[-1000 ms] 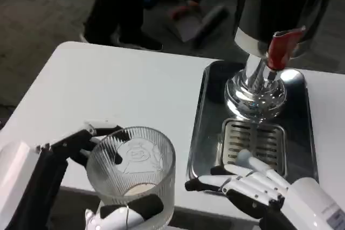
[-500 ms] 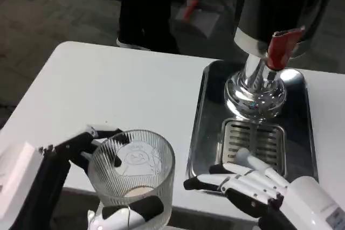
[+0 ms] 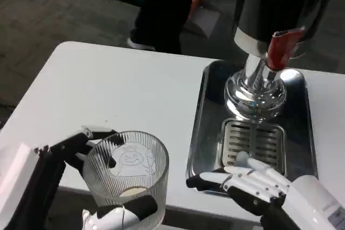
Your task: Grasp the cup under the faucet to collect the drink, then remove the cup.
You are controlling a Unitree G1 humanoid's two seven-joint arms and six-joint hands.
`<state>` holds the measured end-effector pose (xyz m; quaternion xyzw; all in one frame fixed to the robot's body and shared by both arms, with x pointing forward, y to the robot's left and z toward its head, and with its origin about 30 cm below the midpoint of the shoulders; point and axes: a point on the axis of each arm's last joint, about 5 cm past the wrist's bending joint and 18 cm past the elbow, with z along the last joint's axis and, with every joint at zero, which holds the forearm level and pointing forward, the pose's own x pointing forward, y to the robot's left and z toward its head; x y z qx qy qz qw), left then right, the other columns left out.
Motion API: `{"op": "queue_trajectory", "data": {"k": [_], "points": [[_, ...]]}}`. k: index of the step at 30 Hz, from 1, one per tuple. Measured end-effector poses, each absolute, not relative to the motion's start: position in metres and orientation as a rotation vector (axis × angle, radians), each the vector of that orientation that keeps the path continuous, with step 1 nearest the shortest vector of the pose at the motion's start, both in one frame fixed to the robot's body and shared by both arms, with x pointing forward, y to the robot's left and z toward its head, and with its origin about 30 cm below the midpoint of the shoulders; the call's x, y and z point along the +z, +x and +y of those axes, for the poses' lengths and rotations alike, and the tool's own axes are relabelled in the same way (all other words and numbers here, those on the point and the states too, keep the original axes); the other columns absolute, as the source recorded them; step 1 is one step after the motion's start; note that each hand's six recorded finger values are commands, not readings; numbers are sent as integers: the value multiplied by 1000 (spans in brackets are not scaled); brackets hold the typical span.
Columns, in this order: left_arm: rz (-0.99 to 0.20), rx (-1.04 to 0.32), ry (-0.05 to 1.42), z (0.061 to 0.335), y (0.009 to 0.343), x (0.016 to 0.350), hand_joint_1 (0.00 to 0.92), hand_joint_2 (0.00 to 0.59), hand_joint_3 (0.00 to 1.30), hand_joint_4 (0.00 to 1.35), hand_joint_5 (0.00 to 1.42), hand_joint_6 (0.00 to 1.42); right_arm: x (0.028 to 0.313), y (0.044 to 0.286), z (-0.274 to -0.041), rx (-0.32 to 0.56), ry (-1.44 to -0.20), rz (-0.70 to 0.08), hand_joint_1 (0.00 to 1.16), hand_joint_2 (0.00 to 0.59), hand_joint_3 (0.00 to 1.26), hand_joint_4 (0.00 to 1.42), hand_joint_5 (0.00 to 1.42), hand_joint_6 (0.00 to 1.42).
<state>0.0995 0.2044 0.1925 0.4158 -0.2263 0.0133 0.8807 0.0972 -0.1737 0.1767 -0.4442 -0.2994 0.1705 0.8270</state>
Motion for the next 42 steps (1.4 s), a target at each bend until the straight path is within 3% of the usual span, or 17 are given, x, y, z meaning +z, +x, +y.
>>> {"op": "queue_trajectory", "data": {"k": [12, 19, 33, 42], "points": [[-491, -10, 849, 199, 114, 195, 511, 84, 637, 733, 759, 530, 183, 93, -185, 292, -953, -548, 452, 328, 142, 209, 197, 146], [-469, -49, 841, 189, 138, 193, 511, 84, 637, 733, 759, 530, 190, 84, -198, 231, -970, -504, 406, 314, 115, 164, 159, 133], [-452, -144, 877, 156, 183, 190, 511, 84, 637, 733, 759, 530, 189, 76, -213, 150, -972, -435, 383, 338, 143, 172, 153, 143], [-424, -164, 875, 146, 216, 185, 511, 84, 637, 734, 755, 529, 184, 78, -220, 128, -978, -399, 436, 342, 160, 186, 168, 164]]}}
